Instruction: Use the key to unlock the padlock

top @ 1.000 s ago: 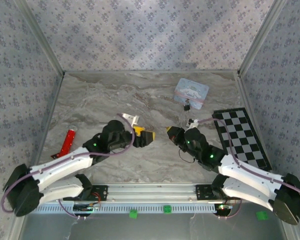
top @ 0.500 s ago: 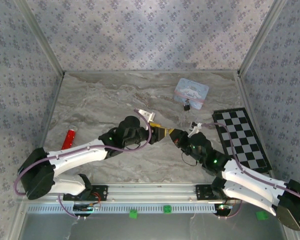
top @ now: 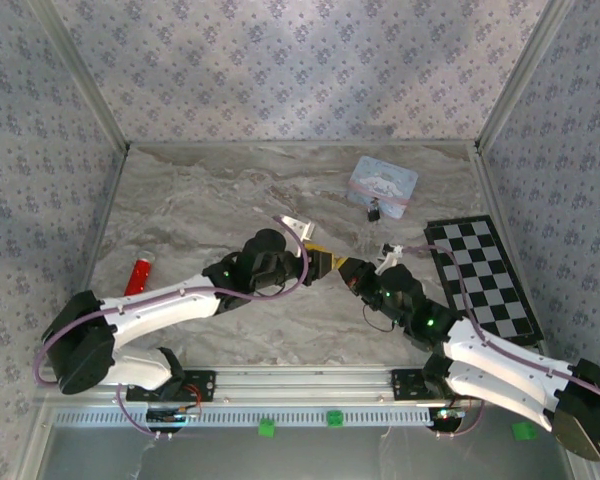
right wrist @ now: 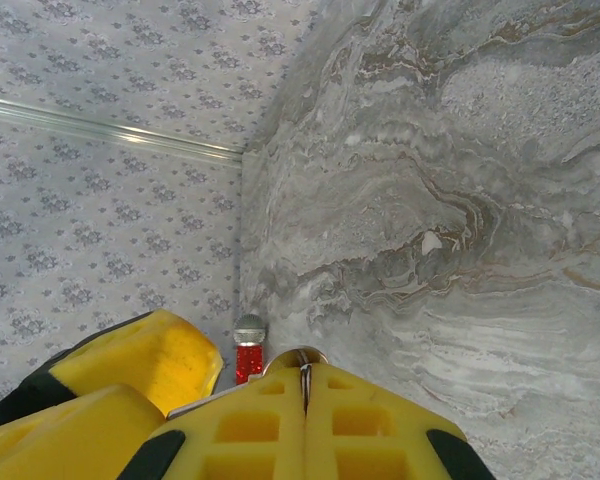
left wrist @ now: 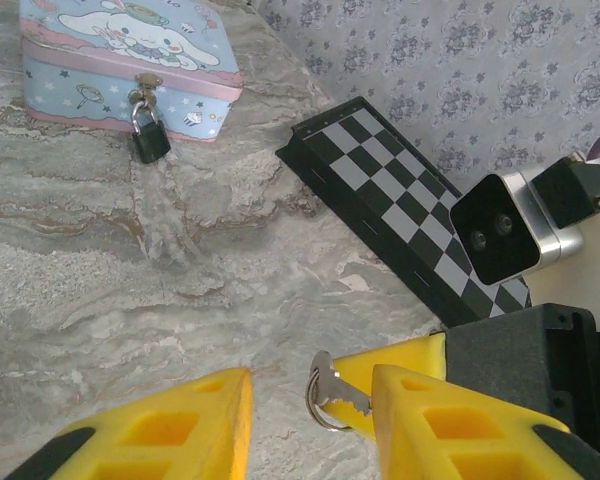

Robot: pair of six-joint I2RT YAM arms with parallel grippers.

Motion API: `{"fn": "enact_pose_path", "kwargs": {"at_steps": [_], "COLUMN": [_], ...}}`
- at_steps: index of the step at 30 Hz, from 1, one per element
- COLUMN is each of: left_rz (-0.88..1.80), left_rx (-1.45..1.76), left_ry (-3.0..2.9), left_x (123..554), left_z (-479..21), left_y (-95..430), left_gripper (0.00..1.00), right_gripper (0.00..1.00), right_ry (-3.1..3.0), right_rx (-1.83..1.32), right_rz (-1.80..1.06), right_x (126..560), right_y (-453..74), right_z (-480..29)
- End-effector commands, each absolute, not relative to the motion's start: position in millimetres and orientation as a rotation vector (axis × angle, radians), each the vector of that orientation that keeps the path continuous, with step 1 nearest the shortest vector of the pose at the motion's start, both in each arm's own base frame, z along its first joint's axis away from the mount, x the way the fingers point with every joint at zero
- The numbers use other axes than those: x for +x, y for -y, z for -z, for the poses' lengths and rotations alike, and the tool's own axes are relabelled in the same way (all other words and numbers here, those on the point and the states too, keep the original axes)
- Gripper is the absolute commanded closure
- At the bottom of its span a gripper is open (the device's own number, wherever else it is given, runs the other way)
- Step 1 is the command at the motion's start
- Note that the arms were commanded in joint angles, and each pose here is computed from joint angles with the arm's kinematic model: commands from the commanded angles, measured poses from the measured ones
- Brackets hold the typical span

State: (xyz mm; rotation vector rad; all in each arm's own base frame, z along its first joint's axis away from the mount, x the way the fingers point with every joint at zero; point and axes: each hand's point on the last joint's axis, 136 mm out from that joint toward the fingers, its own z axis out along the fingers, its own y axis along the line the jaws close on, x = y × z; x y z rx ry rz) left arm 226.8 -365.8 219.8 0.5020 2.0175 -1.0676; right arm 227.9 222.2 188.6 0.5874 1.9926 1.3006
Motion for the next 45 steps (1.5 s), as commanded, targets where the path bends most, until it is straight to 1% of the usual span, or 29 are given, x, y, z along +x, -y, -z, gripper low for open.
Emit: {"fn": "enact_pose_path", "kwargs": {"at_steps": [1,16,26,38,40,45], "left_rz": [1.083,1.076,1.074,1.059,1.049,1.022], "left_rx": [0.540,0.589,0.595,0.626,0.627,0.630], "left_ry": [-1.980,-2.023,-2.026,-2.045,-2.052,-2.059], "left_x": [225,221,221,220,220,222], "left_z": [-234,-223,-222,-219,-217,-214], "left_y": [375,380,381,382,381,379], "left_gripper": [0.66,0.81,0.88,0.89,0.82,0.82], "right_gripper": [1.00,1.00,1.00,1.00,1.00,1.00], "right_ry": [-1.973,-1.985,-1.994,-1.965,-1.963,-1.958], "right_rx": [0.580,0.574,0.561,0.543,0.542,0.546], "right_rz": [-1.317,-1.312,-1.318,-1.345,-1.345,-1.334], "right_x": [230,230,230,230,230,230], "right_y": [-225,-227,-230,-231,-231,-228], "right_z": [-196,-194,-195,-205,-206,-207]}}
